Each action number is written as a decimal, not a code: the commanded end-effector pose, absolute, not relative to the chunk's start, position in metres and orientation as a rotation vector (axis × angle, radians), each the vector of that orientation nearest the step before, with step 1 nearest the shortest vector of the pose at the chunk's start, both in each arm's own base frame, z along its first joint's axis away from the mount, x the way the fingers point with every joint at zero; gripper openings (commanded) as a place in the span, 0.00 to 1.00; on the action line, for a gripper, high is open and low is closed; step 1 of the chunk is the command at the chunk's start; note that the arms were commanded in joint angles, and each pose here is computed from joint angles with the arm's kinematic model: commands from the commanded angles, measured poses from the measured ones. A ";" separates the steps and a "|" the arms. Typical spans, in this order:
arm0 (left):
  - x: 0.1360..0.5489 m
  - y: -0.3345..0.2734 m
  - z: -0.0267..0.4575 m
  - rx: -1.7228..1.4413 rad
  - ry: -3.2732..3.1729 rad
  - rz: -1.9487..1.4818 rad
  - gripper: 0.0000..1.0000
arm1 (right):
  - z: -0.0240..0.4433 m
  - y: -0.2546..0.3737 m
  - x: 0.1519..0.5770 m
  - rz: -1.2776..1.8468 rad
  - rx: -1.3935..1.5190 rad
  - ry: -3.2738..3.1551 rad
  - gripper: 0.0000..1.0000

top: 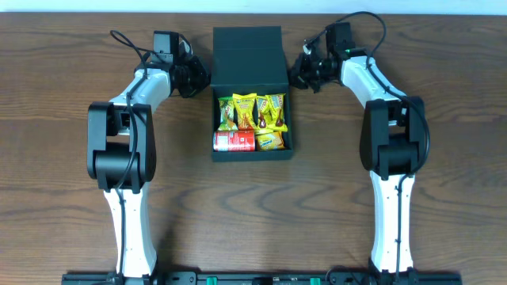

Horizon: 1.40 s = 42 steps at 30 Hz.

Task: Pack container
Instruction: 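Swing the lid closed over the box with both grippers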

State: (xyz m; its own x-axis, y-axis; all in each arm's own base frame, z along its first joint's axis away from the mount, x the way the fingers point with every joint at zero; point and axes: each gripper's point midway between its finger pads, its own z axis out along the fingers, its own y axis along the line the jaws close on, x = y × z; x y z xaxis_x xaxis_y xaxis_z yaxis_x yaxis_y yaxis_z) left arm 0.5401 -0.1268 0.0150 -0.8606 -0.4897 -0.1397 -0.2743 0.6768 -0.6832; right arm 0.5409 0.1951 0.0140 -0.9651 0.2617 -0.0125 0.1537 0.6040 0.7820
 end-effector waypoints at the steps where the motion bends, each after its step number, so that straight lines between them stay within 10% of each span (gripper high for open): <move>1: 0.545 -0.136 0.025 -0.571 2.559 -1.042 0.06 | 0.014 0.203 0.539 1.359 0.329 2.688 0.02; 42: 0.558 -0.151 0.112 0.026 2.180 -1.474 0.06 | 0.119 0.198 0.554 1.873 -0.241 2.139 0.02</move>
State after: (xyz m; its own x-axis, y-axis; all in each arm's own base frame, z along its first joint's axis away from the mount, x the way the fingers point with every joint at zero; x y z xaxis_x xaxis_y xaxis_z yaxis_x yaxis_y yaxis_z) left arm 0.5600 -0.1434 0.0933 -0.8780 -0.3079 -0.3666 0.1948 0.4697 -0.8611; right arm 0.5651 0.1951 0.1126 -0.9346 0.1131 -0.3373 -0.3070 0.2228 0.9253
